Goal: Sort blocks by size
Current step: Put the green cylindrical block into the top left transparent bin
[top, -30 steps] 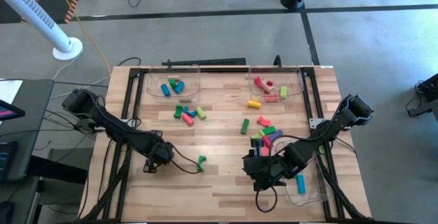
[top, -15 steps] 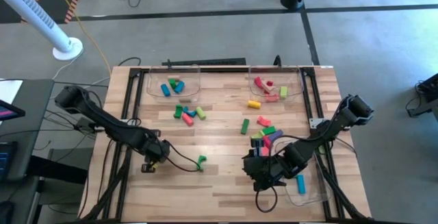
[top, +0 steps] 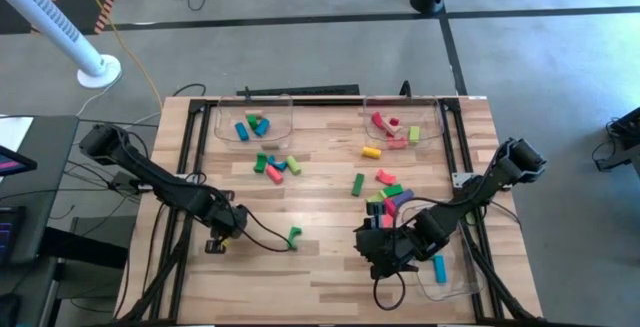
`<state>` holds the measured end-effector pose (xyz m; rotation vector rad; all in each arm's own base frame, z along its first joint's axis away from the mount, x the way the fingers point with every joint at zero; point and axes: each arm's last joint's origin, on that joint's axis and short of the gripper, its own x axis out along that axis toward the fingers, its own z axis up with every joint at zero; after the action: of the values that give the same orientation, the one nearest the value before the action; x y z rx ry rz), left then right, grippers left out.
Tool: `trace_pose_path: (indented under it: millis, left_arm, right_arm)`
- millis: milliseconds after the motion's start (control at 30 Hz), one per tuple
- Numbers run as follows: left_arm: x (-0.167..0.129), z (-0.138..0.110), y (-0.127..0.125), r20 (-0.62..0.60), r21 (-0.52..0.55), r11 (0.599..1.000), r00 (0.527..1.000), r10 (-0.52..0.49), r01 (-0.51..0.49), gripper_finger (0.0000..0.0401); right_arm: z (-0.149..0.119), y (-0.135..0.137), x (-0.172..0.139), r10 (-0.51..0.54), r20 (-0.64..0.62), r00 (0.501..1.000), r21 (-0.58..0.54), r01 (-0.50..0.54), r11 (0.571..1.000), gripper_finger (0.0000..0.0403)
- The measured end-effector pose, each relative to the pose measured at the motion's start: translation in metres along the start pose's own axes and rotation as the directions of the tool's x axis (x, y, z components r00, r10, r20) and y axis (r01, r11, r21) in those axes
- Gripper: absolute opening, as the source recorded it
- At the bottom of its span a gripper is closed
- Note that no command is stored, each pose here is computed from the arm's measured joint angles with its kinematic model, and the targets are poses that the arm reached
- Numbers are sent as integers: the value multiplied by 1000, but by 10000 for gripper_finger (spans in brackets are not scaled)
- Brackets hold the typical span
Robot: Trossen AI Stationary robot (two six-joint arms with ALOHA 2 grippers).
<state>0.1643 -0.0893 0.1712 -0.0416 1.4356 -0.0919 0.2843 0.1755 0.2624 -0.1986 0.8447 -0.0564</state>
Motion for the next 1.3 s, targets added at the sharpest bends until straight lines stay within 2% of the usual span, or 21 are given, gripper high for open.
trace_pose_path:
  millis: [200, 367, 567, 700, 933, 1300]
  left_arm:
    - [-4, 3, -1, 11, -18, 1000, 1000, 12, -11, 135]
    - [-9, 1, -4, -16, -22, 999, 1000, 27, -27, 163]
    - [-3, -16, -14, -75, -33, 998, 996, 53, -56, 171]
    - [-1, -22, -19, -45, -28, 994, 994, 104, -106, 171]
    - [1, -20, -27, 37, -3, 995, 994, 99, -99, 171]
    - [1, -20, -27, 42, 24, 994, 993, 109, -111, 176]
  right_arm:
    - [0, 0, 0, 0, 0, 1000, 0, 0, 1000, 202]
    - [0, 0, 0, 0, 0, 1000, 2, 0, 1000, 202]
    - [0, 0, 0, 0, 0, 1000, 2, 0, 1000, 202]
    - [0, 0, 0, 1, 0, 1000, 2, -1, 1000, 202]
    - [0, 0, 0, 0, 0, 1000, 2, 0, 1000, 202]
    - [0, 0, 0, 0, 0, 1000, 0, 0, 1000, 202]
